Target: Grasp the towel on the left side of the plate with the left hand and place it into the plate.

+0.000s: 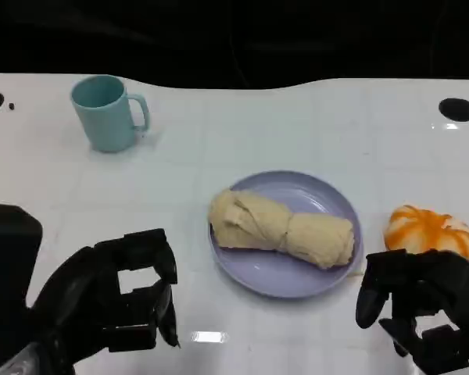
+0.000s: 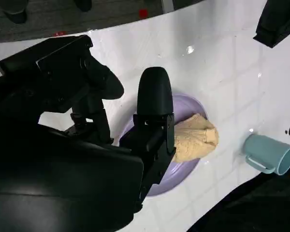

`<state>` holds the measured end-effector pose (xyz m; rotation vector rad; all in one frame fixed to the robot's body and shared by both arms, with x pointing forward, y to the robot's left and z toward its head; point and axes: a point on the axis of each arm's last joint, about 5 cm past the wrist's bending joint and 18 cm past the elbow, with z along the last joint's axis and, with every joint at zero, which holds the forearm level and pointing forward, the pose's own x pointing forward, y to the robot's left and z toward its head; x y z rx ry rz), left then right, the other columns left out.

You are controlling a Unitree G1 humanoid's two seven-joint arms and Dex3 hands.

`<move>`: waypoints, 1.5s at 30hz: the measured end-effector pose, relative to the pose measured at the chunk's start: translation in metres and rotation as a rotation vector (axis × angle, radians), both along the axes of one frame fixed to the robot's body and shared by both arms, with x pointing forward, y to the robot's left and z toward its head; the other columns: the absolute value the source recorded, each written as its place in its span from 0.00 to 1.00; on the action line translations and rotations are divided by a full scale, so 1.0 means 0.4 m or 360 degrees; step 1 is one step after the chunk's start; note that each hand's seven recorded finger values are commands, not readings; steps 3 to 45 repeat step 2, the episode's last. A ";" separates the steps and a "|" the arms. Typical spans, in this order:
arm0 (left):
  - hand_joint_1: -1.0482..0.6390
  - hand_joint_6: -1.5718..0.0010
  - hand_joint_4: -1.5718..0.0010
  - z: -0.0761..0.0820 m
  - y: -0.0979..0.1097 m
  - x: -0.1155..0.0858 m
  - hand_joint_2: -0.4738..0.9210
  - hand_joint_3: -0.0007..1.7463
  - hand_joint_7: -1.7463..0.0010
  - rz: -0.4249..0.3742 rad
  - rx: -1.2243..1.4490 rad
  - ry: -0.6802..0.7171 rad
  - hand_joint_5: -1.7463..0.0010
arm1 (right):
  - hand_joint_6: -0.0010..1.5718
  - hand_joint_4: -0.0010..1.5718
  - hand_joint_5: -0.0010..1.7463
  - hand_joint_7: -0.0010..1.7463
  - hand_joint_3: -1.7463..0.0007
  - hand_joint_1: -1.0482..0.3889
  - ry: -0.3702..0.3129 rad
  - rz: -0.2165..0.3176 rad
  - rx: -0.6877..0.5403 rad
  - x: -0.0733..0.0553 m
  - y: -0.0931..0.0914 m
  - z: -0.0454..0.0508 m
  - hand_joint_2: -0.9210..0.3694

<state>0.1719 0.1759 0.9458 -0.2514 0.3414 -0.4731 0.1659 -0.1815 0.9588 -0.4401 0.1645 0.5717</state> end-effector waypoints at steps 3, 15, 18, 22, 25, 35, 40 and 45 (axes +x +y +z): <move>0.57 0.50 0.43 0.001 0.001 0.000 0.67 0.82 0.02 0.0008 0.0005 -0.0005 0.00 | 0.43 0.45 0.97 0.82 0.40 0.76 0.0004 -0.0002 -0.0001 0.000 0.000 0.001 0.25; 0.57 0.50 0.43 0.001 0.001 0.000 0.67 0.82 0.02 0.0008 0.0005 -0.0005 0.00 | 0.43 0.45 0.97 0.82 0.40 0.76 0.0004 -0.0002 -0.0001 0.000 0.000 0.001 0.25; 0.57 0.50 0.43 0.001 0.001 0.000 0.67 0.82 0.02 0.0008 0.0005 -0.0005 0.00 | 0.43 0.45 0.97 0.82 0.40 0.76 0.0004 -0.0002 -0.0001 0.000 0.000 0.001 0.25; 0.57 0.50 0.43 0.001 0.001 0.000 0.67 0.82 0.02 0.0008 0.0005 -0.0005 0.00 | 0.43 0.45 0.97 0.82 0.40 0.76 0.0004 -0.0002 -0.0001 0.000 0.000 0.001 0.25; 0.57 0.50 0.43 0.001 0.001 0.000 0.67 0.82 0.02 0.0008 0.0005 -0.0005 0.00 | 0.43 0.45 0.97 0.82 0.40 0.76 0.0004 -0.0002 -0.0001 0.000 0.000 0.001 0.25; 0.57 0.50 0.43 0.001 0.001 0.000 0.67 0.82 0.02 0.0008 0.0005 -0.0005 0.00 | 0.43 0.45 0.97 0.82 0.40 0.76 0.0004 -0.0002 -0.0001 0.000 0.000 0.001 0.25; 0.57 0.50 0.43 0.001 0.001 0.000 0.67 0.82 0.02 0.0008 0.0005 -0.0005 0.00 | 0.43 0.45 0.97 0.82 0.40 0.76 0.0004 -0.0002 -0.0001 0.000 0.000 0.001 0.25; 0.57 0.50 0.43 0.001 0.001 0.000 0.67 0.82 0.02 0.0008 0.0005 -0.0005 0.00 | 0.43 0.45 0.97 0.82 0.40 0.76 0.0004 -0.0002 -0.0001 0.000 0.000 0.001 0.25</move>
